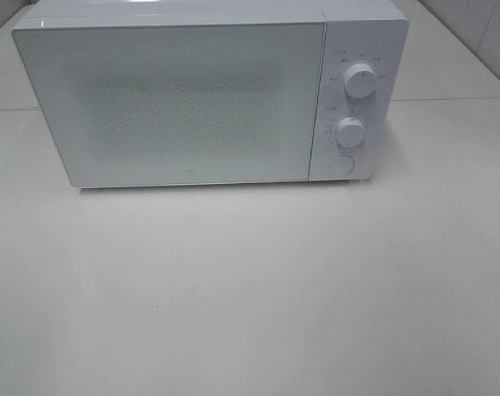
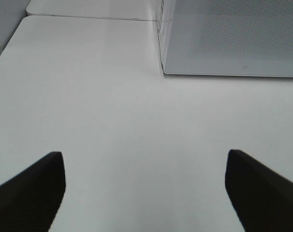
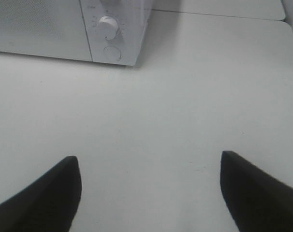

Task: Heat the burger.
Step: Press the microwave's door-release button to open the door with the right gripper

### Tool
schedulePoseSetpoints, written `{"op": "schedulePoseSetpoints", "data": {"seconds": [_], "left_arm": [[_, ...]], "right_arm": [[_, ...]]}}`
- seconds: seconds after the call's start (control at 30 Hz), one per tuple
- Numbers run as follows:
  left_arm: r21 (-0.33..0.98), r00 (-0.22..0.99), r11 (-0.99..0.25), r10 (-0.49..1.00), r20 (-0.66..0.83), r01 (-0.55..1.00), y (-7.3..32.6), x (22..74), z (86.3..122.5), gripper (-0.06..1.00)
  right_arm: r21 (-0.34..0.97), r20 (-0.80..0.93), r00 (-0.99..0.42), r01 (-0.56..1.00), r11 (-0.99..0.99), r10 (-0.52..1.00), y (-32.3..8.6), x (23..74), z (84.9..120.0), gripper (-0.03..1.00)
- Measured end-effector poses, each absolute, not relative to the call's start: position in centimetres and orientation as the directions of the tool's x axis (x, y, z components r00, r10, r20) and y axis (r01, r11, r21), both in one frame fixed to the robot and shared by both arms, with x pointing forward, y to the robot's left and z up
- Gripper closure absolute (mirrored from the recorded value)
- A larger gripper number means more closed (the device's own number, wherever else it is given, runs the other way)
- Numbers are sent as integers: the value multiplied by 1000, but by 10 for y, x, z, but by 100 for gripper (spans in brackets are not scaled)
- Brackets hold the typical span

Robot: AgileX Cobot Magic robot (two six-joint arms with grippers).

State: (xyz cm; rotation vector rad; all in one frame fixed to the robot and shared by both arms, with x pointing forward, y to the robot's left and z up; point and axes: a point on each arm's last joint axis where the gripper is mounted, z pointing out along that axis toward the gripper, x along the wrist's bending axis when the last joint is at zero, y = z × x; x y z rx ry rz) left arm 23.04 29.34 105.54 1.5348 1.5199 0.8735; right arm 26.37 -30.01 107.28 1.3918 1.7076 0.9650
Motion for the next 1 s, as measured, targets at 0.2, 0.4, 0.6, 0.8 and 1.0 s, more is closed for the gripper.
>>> {"op": "schedulePoseSetpoints", "data": {"seconds": [0.2, 0.4, 0.6, 0.8, 1.0], "left_arm": [[891, 44, 30, 997, -56, 453, 293, 230, 1055, 13], [891, 44, 30, 997, -56, 453, 293, 230, 1055, 13], [891, 44, 30, 997, -56, 453, 293, 230, 1055, 13], [891, 44, 30, 997, -56, 453, 293, 230, 1055, 13], [891, 44, 30, 997, -56, 453, 293, 230, 1055, 13]], "right_arm": [[916, -51, -54, 395, 68, 997, -304, 249, 1066, 20], [941, -45, 11, 335, 38, 999, -305, 237, 1064, 20], [927, -41, 26, 374, 28, 999, -305, 238, 1057, 20], [927, -40, 27, 374, 27, 999, -305, 238, 1057, 21], [927, -40, 27, 374, 27, 999, -305, 238, 1057, 21]]}}
